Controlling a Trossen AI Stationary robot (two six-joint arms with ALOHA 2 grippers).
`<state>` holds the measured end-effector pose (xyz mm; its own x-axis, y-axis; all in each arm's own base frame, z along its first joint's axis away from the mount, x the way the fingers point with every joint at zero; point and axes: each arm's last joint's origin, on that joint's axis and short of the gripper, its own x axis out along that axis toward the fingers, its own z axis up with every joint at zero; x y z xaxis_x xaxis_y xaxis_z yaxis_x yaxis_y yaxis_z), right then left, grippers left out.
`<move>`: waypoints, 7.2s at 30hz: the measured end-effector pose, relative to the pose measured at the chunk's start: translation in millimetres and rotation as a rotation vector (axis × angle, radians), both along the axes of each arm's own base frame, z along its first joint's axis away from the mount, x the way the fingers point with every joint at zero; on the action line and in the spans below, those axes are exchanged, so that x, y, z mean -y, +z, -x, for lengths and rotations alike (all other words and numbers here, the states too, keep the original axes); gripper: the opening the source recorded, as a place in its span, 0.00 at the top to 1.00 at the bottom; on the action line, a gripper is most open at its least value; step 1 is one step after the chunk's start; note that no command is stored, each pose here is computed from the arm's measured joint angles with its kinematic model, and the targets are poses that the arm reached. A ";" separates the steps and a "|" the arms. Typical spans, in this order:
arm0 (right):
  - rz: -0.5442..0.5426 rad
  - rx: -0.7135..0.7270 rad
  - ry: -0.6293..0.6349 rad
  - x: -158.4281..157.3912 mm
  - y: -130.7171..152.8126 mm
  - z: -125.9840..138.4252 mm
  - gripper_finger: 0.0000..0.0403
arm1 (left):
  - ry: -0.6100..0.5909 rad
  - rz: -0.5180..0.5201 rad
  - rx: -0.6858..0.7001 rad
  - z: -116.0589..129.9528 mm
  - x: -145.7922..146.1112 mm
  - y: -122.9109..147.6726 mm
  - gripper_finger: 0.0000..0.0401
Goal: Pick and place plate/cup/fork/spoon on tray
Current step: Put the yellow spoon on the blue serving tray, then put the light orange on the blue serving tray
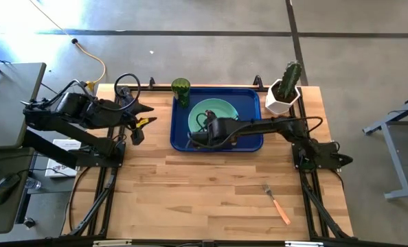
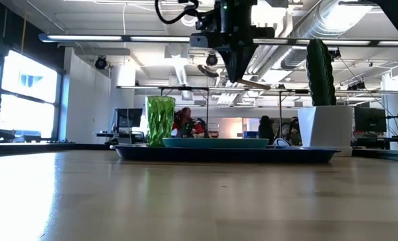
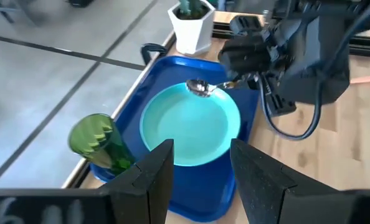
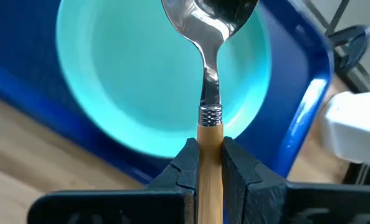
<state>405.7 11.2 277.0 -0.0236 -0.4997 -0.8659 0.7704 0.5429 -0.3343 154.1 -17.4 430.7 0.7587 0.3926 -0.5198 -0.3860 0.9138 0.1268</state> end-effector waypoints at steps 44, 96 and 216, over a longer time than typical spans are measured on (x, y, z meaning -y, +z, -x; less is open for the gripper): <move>0.075 0.058 -0.108 72.1 65.2 83.7 0.95 | 0.257 -0.180 0.031 1.6 -14.8 4.2 0.63; -0.392 0.496 -0.566 123.3 -99.1 145.3 0.95 | 0.375 -0.210 0.021 -31.0 -69.1 6.1 0.63; -0.796 0.282 -0.270 -139.5 -51.6 213.5 0.72 | 0.148 0.104 0.061 -33.9 -60.1 -1.1 0.63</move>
<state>192.1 150.7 225.4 0.2128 0.2455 -0.9458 0.9025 0.3215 0.2865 188.0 42.7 429.5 0.7278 0.4488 -0.5185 -0.5214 0.8533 0.0067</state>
